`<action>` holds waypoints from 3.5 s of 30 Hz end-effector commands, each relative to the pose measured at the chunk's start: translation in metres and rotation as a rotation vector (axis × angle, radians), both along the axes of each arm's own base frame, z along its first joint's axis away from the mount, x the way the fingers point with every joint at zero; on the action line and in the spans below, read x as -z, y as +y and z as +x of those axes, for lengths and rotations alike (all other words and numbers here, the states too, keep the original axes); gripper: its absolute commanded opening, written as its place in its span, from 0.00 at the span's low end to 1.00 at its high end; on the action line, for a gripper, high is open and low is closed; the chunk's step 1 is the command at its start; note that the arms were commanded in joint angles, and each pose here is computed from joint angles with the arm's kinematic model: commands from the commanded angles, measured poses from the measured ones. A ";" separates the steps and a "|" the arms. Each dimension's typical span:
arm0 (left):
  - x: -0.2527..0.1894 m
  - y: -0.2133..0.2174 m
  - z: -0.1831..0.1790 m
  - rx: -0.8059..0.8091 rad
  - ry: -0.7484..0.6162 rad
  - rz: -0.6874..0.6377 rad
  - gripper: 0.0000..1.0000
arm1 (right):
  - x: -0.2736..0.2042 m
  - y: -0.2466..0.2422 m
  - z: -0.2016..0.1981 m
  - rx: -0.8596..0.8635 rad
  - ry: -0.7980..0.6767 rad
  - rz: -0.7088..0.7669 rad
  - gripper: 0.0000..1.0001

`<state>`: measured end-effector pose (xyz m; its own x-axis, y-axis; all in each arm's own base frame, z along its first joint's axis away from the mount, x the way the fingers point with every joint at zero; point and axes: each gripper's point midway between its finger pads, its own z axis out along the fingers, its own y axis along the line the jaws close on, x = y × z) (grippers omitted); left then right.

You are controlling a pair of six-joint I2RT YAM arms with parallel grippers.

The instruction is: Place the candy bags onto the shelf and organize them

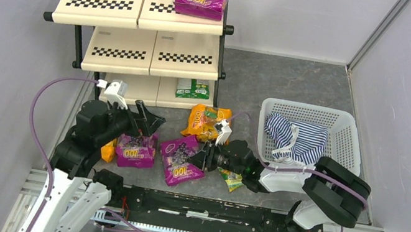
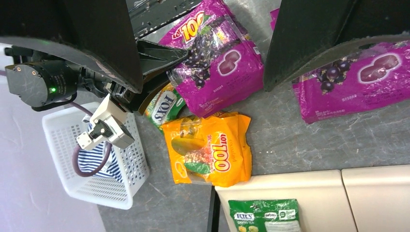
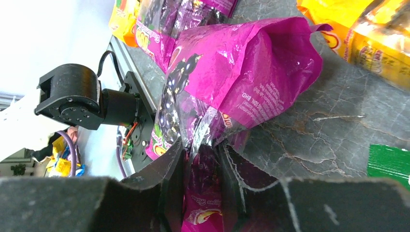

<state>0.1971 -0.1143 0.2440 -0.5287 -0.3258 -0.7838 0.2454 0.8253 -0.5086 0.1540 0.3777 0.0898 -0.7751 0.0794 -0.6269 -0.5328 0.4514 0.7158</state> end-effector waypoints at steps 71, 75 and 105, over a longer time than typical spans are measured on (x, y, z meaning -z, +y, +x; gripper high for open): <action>-0.029 -0.126 0.026 0.164 0.131 -0.938 1.00 | -0.255 -0.081 0.076 0.409 -0.135 0.830 0.09; -0.036 -0.133 0.029 0.168 0.126 -0.957 1.00 | -0.255 -0.081 0.074 0.399 -0.126 0.838 0.08; -0.068 -0.132 0.035 0.115 0.023 -1.032 0.65 | -0.231 -0.079 0.054 0.359 -0.060 0.803 0.17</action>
